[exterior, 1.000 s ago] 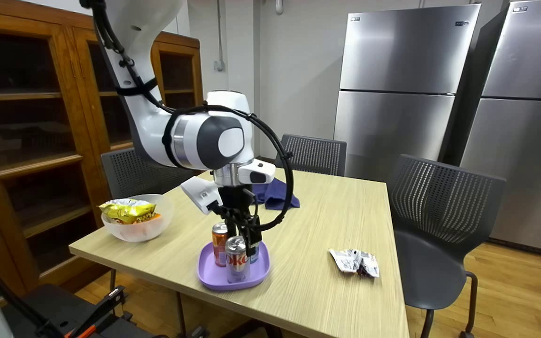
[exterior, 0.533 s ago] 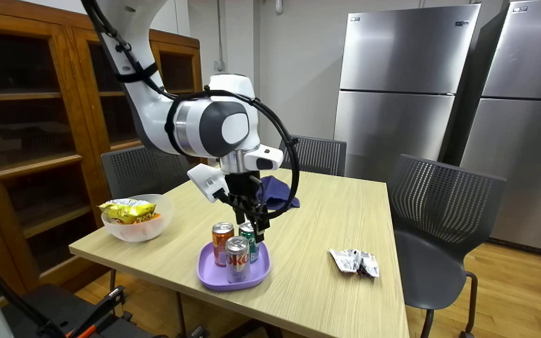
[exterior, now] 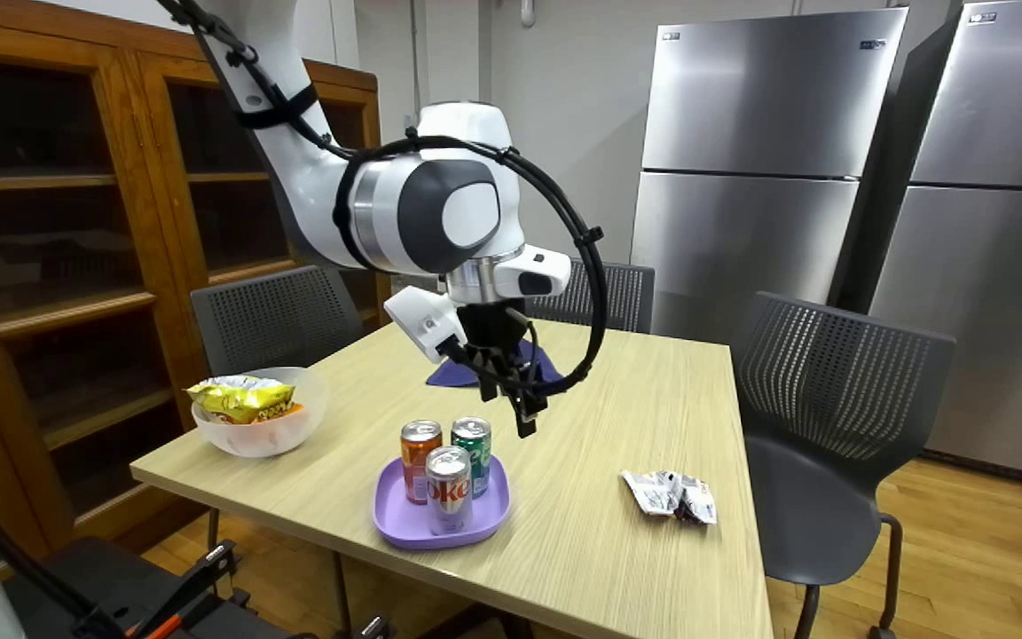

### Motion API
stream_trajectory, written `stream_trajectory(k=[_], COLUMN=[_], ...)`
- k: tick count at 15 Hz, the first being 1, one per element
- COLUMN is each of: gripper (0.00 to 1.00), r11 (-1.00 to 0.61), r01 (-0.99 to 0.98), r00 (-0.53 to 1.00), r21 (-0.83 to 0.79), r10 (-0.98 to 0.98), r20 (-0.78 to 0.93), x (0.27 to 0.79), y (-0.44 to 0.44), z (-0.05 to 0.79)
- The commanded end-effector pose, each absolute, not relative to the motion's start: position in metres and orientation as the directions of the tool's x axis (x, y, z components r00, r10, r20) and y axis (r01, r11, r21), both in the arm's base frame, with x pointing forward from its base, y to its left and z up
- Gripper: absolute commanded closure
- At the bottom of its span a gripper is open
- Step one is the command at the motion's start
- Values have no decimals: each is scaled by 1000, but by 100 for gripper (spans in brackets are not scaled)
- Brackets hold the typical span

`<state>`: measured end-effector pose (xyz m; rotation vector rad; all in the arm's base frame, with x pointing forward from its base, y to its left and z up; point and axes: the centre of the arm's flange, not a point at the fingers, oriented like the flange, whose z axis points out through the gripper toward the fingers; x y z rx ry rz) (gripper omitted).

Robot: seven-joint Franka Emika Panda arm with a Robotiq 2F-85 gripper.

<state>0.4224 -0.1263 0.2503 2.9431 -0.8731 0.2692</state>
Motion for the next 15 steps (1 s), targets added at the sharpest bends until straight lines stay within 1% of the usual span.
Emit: stream_trajectory(k=[1, 7, 8, 15], gripper=[0, 0, 0, 0], r11=[-835, -845, -839, -839], r01=[-551, -533, -544, -544], r00=[816, 833, 819, 821], r21=[4, 40, 22, 27], r10=[-537, -516, -525, -525], r20=[213, 201, 229, 222], x=[431, 455, 437, 438], y=[-157, -202, -184, -186], z=[268, 262, 268, 263])
